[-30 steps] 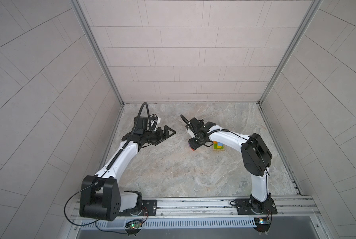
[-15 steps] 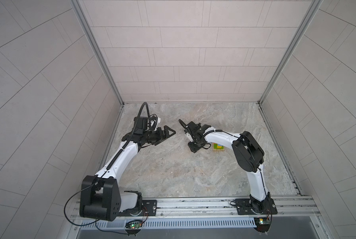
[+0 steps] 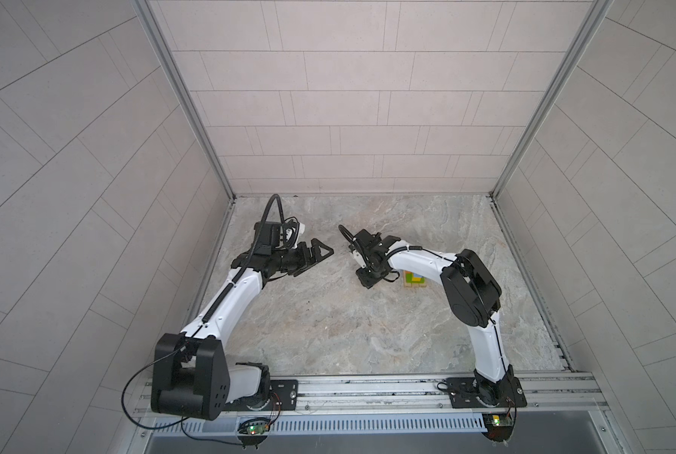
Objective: Build the wood block tower
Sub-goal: 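Lower the right gripper and close it on the red cube, then lift the red cube with the right gripper and carry it over the tower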
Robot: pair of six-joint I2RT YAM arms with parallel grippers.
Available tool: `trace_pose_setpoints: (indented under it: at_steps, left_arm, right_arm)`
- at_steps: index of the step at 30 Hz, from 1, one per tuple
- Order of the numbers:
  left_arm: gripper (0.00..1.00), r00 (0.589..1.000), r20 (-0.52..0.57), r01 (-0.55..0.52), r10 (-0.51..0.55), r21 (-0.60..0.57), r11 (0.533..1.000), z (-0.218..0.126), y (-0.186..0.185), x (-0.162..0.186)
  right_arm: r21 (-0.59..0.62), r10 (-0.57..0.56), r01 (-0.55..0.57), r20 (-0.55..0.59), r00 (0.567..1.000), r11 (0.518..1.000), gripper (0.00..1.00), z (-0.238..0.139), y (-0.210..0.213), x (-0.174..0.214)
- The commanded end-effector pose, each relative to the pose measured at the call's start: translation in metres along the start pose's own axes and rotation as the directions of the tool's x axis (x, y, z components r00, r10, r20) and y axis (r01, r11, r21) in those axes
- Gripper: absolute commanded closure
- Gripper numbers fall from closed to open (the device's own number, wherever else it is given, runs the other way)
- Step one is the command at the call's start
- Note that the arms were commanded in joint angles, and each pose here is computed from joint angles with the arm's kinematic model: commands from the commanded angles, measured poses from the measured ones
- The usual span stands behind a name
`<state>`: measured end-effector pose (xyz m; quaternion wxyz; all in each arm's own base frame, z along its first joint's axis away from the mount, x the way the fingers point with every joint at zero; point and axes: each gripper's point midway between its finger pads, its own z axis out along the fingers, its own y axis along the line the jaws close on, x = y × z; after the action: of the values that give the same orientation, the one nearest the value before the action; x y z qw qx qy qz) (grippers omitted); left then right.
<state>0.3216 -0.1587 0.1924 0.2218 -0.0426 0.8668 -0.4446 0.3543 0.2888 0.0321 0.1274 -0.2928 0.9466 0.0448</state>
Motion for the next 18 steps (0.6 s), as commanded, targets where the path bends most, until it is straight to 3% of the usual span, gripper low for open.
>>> trace_pose_setpoints:
  at_steps: [1, 18]
  left_arm:
    - [0.01, 1.000, 0.015, -0.020, 0.020, 0.004, 1.000, -0.006, -0.004, -0.002]
    - [0.01, 1.000, 0.016, -0.020, 0.020, 0.003, 1.000, -0.007, -0.004, -0.002]
  right_arm:
    - [0.007, -0.014, 0.014, -0.014, 1.000, 1.000, 0.57, 0.004, 0.001, 0.001]
    - [-0.009, 0.044, -0.044, -0.005, 0.999, 0.999, 0.71, -0.006, 0.002, -0.001]
